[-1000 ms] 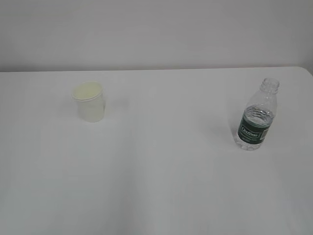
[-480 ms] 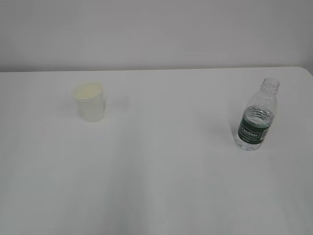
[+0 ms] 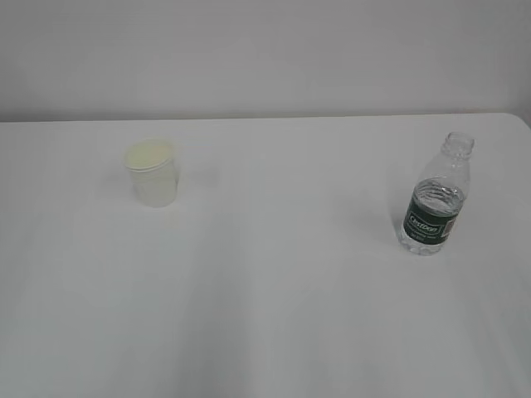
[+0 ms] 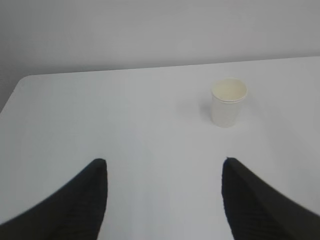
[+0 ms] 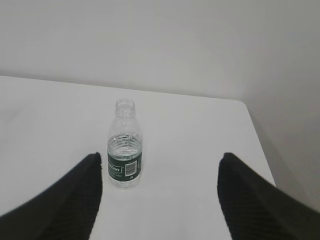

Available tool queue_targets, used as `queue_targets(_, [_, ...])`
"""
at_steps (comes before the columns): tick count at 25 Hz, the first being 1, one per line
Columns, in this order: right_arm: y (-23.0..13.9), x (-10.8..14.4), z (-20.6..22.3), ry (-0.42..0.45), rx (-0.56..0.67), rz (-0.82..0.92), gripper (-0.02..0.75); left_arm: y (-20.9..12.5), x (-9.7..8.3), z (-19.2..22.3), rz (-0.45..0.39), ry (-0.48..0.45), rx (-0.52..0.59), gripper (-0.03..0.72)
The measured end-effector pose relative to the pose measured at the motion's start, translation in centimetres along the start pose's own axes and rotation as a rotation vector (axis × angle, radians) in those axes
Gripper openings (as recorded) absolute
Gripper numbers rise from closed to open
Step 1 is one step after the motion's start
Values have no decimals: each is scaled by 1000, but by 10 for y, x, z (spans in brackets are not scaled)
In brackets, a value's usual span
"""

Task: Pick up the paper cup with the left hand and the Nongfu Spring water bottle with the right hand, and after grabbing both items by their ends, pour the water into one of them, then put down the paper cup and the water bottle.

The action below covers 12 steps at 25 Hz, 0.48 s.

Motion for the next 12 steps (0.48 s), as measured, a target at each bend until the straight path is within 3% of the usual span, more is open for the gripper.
queue_targets(12, [2,2,24,15,44,-65,552,3,-1,21,-7,-4,35,514])
Point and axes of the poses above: a point on each arm's last joint axis where the gripper is mounted, z pointing out along that axis toward the gripper, x along the wrist's bending axis when the last joint is at zero, y = z × x, the point moved 9 cm from there along z, pointing out along that axis toward the gripper, and after that the axes turned 2 degrees about -z, right-handed, at the moved point
